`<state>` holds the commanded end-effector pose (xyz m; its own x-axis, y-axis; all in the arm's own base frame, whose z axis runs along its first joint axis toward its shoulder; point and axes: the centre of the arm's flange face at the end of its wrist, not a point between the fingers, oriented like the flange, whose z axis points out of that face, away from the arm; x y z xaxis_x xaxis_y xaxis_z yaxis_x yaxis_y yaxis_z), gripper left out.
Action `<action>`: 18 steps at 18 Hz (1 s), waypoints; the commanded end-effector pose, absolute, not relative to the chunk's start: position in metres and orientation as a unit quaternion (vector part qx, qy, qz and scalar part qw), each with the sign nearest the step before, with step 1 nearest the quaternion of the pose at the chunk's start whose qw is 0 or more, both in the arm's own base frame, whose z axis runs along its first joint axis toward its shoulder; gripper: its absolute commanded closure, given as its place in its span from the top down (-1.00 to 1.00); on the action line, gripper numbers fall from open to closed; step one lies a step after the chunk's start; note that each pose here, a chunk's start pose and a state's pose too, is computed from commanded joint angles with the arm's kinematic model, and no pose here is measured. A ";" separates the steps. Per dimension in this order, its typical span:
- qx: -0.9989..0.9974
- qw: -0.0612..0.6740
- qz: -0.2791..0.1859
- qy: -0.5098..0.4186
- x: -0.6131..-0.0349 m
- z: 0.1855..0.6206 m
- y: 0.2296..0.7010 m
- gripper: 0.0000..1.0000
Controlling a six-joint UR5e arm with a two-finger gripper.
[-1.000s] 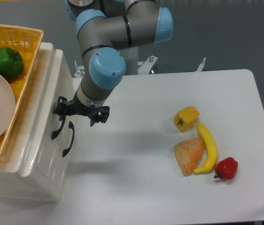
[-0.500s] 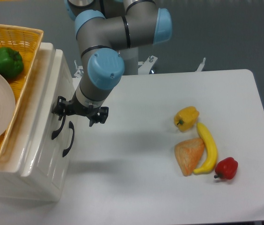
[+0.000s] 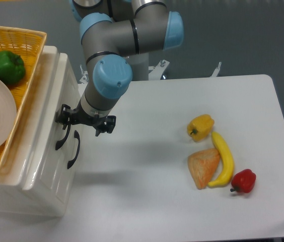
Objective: Slide open the top white drawer
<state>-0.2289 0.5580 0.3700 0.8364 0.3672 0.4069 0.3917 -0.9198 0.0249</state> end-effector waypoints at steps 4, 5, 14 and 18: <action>-0.958 0.028 -0.207 -0.196 -0.230 0.366 0.559 1.00; -0.958 0.028 -0.207 -0.196 -0.230 0.366 0.559 1.00; -0.965 0.035 -0.198 -0.169 -0.234 0.369 0.558 1.00; -0.965 0.038 -0.197 -0.168 -0.236 0.371 0.559 1.00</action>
<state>-0.2357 0.5587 0.3707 0.8657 0.3100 0.3931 0.3396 -0.9406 -0.0062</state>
